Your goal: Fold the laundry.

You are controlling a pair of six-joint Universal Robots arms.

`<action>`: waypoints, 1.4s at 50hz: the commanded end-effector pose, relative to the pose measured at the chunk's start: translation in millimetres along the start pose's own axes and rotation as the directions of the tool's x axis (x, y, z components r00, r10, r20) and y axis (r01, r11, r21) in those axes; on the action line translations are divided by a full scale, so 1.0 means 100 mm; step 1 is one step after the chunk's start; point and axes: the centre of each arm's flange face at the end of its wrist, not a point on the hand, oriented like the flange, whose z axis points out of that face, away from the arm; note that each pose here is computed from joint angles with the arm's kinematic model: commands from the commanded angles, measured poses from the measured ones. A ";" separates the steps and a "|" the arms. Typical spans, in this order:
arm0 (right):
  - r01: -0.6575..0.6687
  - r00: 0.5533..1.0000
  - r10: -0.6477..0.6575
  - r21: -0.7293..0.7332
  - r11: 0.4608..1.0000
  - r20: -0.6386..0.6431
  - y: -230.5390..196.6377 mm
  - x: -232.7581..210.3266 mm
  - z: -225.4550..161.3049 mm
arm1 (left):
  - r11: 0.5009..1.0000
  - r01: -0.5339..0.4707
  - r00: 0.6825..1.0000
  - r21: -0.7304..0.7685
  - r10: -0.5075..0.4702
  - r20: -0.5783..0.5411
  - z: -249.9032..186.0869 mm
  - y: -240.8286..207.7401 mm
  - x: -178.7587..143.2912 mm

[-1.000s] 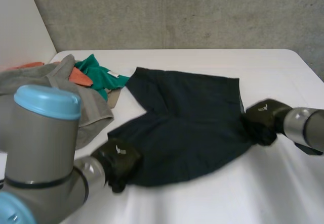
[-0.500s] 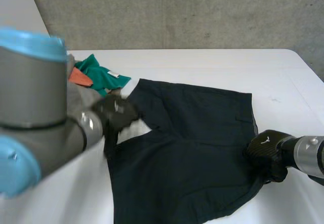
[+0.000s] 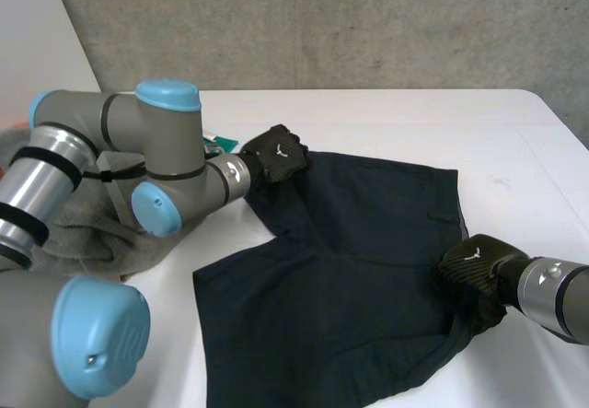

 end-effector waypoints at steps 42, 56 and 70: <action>-0.029 0.999 0.030 0.054 0.998 -0.028 -0.03 0.09 -0.04 | 0.992 -0.126 0.987 0.029 0.128 -0.094 0.12 0.10 0.36; -0.046 0.998 0.049 0.069 0.997 -0.043 -0.02 0.18 -0.04 | 0.963 -0.270 0.961 -0.001 0.270 -0.064 0.15 0.20 0.32; -0.045 0.998 0.049 0.076 0.996 -0.039 -0.03 0.16 -0.05 | 0.955 -0.246 0.966 -0.164 0.256 0.039 0.02 0.13 0.18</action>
